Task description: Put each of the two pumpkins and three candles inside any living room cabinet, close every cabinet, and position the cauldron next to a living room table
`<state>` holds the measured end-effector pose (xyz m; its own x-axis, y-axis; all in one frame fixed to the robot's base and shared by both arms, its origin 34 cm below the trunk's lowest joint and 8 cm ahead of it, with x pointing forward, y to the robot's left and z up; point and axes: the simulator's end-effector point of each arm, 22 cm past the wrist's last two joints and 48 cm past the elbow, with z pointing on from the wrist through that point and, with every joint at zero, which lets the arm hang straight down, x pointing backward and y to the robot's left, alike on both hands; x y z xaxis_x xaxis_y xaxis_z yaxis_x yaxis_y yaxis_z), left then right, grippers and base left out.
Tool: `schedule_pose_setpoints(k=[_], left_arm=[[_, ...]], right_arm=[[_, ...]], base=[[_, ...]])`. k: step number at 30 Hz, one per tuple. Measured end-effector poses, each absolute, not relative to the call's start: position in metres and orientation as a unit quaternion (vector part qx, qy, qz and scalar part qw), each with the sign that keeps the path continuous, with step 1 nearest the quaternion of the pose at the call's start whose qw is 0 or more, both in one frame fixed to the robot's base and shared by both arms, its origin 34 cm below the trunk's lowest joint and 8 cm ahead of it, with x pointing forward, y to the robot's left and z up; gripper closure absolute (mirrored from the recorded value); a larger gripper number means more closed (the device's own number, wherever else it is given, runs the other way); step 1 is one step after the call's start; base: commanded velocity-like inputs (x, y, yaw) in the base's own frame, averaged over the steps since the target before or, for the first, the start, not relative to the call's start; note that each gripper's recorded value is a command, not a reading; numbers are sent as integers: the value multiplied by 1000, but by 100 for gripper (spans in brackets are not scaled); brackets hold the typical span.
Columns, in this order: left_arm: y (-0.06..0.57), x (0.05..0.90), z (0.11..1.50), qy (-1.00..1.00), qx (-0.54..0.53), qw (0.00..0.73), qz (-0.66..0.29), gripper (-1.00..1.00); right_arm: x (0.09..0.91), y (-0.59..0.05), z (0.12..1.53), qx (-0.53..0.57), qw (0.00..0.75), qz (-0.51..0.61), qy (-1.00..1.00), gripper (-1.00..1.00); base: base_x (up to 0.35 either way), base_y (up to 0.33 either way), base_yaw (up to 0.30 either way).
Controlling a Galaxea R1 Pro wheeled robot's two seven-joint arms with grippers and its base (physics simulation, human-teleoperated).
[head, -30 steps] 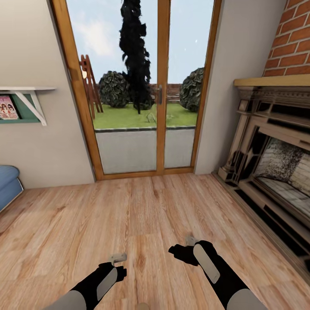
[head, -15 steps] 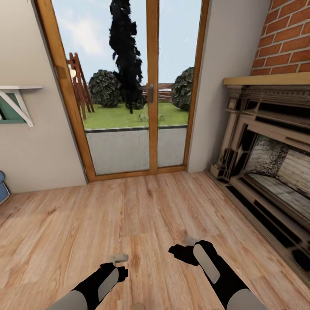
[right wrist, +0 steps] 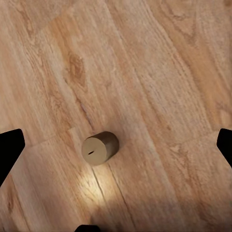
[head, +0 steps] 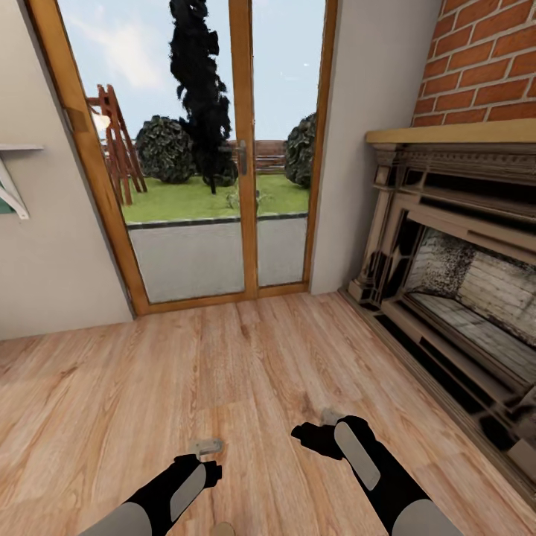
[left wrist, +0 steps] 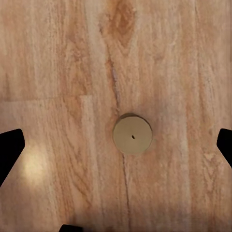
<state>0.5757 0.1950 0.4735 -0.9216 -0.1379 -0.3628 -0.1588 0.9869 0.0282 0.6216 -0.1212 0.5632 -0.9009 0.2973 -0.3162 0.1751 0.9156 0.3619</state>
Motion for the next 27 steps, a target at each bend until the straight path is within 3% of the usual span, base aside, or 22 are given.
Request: schedule_pose_setpoints(k=[27], left_arm=[[193,571,448,980,-77,181,26,-100]], right_arm=[[624,-119,546,120,194,169,959,-100]], base=[[0,0,0]])
